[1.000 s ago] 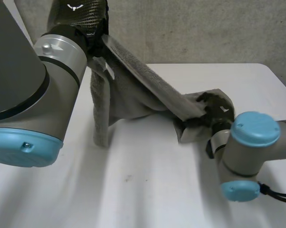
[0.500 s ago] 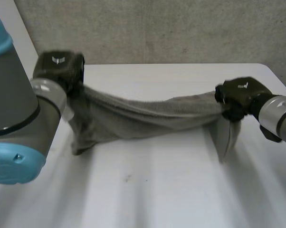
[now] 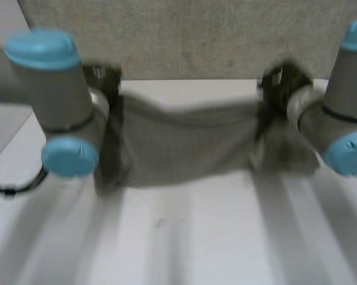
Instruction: Fold the towel.
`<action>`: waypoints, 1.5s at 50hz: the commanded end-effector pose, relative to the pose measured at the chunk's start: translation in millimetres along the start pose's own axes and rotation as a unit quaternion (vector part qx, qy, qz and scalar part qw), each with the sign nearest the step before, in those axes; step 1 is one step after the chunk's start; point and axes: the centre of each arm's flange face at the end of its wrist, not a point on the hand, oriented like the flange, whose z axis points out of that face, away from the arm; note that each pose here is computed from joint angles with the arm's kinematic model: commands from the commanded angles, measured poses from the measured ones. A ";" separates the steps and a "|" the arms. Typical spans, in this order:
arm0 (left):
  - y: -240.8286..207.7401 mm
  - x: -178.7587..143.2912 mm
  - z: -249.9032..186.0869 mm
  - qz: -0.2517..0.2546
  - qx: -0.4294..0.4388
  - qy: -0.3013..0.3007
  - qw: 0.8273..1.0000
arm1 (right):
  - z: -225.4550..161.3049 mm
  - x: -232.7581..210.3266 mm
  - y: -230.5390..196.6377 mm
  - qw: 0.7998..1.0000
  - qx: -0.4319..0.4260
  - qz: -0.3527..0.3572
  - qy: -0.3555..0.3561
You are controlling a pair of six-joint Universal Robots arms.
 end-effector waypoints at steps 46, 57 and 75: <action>78.6 -20.6 -29.5 -0.009 -0.019 -0.009 1.000 | -26.3 -37.7 76.7 0.942 -0.076 0.307 -0.114; 83.8 -28.7 -31.7 -0.011 -0.030 -0.019 0.999 | -64.5 -42.2 118.2 0.882 -0.120 0.453 -0.055; 83.2 -28.1 -38.7 -0.012 -0.031 -0.017 0.999 | -57.5 -77.0 144.9 0.865 -0.124 0.485 -0.044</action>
